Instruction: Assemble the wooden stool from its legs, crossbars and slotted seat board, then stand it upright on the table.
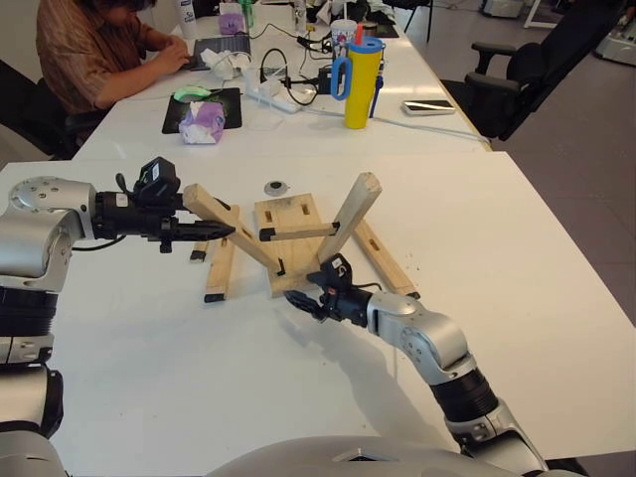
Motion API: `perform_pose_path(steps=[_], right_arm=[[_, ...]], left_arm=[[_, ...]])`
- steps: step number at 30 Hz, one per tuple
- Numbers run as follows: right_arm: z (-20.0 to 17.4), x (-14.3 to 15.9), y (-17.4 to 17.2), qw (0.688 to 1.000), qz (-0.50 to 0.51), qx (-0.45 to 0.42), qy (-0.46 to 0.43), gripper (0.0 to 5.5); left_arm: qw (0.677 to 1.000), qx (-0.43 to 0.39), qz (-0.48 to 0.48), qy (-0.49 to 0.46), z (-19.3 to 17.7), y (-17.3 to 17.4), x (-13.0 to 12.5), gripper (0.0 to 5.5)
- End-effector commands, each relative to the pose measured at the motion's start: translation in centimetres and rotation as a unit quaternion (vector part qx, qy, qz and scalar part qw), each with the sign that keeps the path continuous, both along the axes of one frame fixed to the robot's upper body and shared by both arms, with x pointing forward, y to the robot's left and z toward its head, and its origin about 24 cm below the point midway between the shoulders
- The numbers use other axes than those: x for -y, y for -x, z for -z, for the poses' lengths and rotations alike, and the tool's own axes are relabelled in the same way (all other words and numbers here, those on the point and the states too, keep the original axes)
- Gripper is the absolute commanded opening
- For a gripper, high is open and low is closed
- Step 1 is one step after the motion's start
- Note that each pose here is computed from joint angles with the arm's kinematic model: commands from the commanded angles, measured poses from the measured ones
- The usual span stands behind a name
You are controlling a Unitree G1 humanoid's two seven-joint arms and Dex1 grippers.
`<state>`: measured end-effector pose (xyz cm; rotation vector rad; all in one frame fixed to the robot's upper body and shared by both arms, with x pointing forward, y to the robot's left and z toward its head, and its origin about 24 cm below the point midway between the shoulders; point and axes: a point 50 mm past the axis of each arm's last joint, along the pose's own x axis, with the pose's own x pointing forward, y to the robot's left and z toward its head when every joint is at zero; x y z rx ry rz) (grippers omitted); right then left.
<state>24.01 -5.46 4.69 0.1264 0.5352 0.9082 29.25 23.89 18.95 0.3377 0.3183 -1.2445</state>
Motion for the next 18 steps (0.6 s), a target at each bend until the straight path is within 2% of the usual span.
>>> perform_pose_path(steps=[1,7,18], right_arm=[[2.7,0.1,1.3,0.997,-0.007,-0.072,0.038,3.70],[2.9,0.0,1.4,0.996,-0.010,-0.077,0.037,3.70],[3.5,-0.1,1.3,0.995,-0.011,-0.095,0.039,3.70]], left_arm=[[0.999,-0.043,0.014,-0.029,2.4,-0.3,1.0,2.07],[0.998,-0.045,0.021,-0.040,2.5,-0.6,1.3,2.07],[0.996,-0.071,0.049,-0.008,5.3,0.6,4.1,2.07]])
